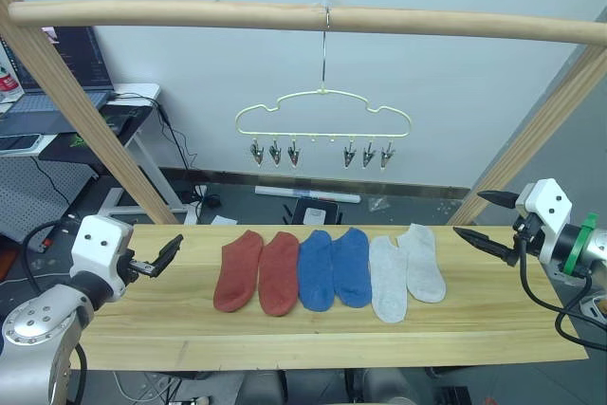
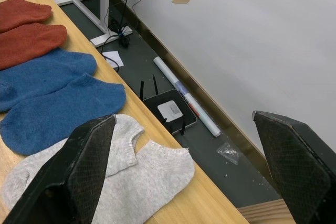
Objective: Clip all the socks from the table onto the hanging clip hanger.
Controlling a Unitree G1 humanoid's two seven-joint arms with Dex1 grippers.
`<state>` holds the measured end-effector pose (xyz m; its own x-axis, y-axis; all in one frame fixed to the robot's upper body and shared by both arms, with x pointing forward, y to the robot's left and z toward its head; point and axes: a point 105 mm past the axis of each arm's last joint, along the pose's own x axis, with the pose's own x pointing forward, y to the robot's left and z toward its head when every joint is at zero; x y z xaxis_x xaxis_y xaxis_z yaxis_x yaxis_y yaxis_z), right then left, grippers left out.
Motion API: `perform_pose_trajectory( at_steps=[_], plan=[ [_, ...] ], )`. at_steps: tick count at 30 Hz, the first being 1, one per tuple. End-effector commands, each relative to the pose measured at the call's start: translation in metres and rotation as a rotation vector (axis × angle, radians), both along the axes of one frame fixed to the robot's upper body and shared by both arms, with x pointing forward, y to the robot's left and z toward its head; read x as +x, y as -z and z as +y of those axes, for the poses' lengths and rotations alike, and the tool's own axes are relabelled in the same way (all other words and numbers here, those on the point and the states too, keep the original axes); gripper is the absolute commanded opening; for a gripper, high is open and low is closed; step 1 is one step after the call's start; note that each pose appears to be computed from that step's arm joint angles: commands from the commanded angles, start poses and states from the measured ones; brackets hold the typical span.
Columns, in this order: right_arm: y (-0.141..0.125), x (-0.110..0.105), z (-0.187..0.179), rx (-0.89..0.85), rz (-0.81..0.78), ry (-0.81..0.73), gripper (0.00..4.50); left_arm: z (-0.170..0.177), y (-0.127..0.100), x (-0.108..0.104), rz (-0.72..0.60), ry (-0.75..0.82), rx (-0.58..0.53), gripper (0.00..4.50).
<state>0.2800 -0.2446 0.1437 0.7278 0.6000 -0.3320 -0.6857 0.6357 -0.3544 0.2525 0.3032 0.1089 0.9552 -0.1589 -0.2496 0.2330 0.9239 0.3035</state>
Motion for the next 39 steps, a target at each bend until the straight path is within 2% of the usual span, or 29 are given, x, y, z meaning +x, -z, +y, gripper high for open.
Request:
perform_pose_trajectory(
  at_steps=[1, 10, 24, 29, 39],
  plan=[
    [-0.013, 0.000, 0.000, -0.022, -0.056, -0.013, 4.37, 0.004, -0.012, 0.000, -0.046, -0.016, -0.002, 4.49],
    [-0.011, 0.000, 0.006, -0.026, -0.077, -0.035, 4.37, 0.003, -0.025, 0.000, -0.156, 0.001, -0.009, 4.49],
    [-0.016, 0.001, 0.021, 0.016, -0.110, -0.066, 4.37, 0.003, -0.025, 0.003, -0.183, -0.025, 0.002, 4.49],
    [-0.026, -0.001, 0.043, 0.068, -0.135, -0.117, 4.37, -0.006, -0.030, 0.011, -0.226, -0.036, -0.032, 4.49],
    [-0.067, -0.014, 0.106, 0.214, -0.148, -0.319, 4.37, -0.046, -0.042, 0.035, -0.304, -0.038, -0.175, 4.49]
  ],
)
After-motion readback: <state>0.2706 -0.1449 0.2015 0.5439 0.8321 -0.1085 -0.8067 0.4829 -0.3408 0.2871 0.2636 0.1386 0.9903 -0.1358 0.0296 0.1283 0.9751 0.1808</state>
